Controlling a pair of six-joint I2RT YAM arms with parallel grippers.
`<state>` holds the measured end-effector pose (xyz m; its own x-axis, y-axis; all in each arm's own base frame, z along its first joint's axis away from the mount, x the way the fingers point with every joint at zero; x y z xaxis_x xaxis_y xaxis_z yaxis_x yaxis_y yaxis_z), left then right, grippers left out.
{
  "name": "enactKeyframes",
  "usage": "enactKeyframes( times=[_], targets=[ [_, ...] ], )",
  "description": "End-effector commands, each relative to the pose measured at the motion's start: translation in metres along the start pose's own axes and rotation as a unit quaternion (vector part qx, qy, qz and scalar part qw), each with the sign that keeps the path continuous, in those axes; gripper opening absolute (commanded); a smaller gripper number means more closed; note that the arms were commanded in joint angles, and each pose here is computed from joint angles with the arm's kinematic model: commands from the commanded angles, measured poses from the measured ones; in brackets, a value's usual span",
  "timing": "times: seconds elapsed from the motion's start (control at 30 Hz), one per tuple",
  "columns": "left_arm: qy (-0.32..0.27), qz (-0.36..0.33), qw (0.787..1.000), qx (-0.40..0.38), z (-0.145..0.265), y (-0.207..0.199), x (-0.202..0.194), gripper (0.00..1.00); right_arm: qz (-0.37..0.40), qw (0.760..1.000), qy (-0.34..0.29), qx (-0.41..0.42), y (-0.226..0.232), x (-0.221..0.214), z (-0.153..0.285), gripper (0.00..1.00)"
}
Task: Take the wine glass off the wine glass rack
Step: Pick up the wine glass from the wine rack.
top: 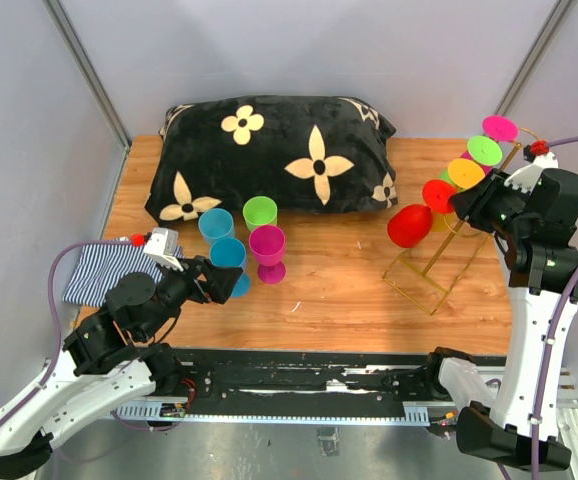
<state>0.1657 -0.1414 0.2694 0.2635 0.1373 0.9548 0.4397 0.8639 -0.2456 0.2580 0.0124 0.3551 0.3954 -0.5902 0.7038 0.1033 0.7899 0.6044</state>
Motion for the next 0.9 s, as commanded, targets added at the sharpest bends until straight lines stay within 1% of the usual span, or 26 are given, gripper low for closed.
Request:
enactKeyframes(
  times=[0.0,0.13,0.23,0.33,0.43,0.5,0.73,0.87],
  targets=[
    [-0.011,0.008,1.0,-0.001,0.001,0.0,0.004,1.0,-0.014,1.0,-0.003,-0.013,-0.007,-0.001,-0.001,0.32],
    [-0.009,0.008,1.0,0.001,0.001,0.0,0.002,1.0,-0.031,1.0,0.004,-0.003,-0.003,-0.004,-0.004,0.33],
    [-0.008,0.008,1.0,0.001,0.001,0.0,0.002,1.0,-0.049,0.999,0.004,0.004,0.0,-0.004,-0.005,0.35],
    [-0.009,0.008,1.0,0.001,0.001,0.0,0.003,1.0,-0.065,0.998,0.008,0.011,0.003,-0.004,-0.007,0.4],
    [-0.01,0.006,1.0,0.002,0.002,0.001,0.003,1.0,-0.079,0.997,0.015,0.014,0.003,-0.006,-0.009,0.41],
    [-0.011,0.006,1.0,0.003,0.002,0.001,0.003,1.0,-0.083,0.996,0.016,0.015,0.003,-0.007,-0.01,0.39],
    [-0.012,0.004,1.0,0.005,0.002,0.003,0.003,1.0,-0.092,0.995,0.017,0.025,0.007,-0.007,-0.008,0.27],
    [-0.012,0.004,1.0,0.005,0.002,0.002,0.003,1.0,-0.1,0.995,0.01,0.022,0.006,-0.006,-0.008,0.23]
  ],
)
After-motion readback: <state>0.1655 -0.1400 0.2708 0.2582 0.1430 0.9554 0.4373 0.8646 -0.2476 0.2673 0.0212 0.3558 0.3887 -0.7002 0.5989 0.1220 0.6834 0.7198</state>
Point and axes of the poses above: each gripper's point midway between its finger pads, its own z axis back along the fingers, its own y axis along the line the jaws close on, x = y × z, the point moved 1 cm from there along z, back along the fingers, and after that the axes turned 14 degrees about -z, right-handed, at the moved point
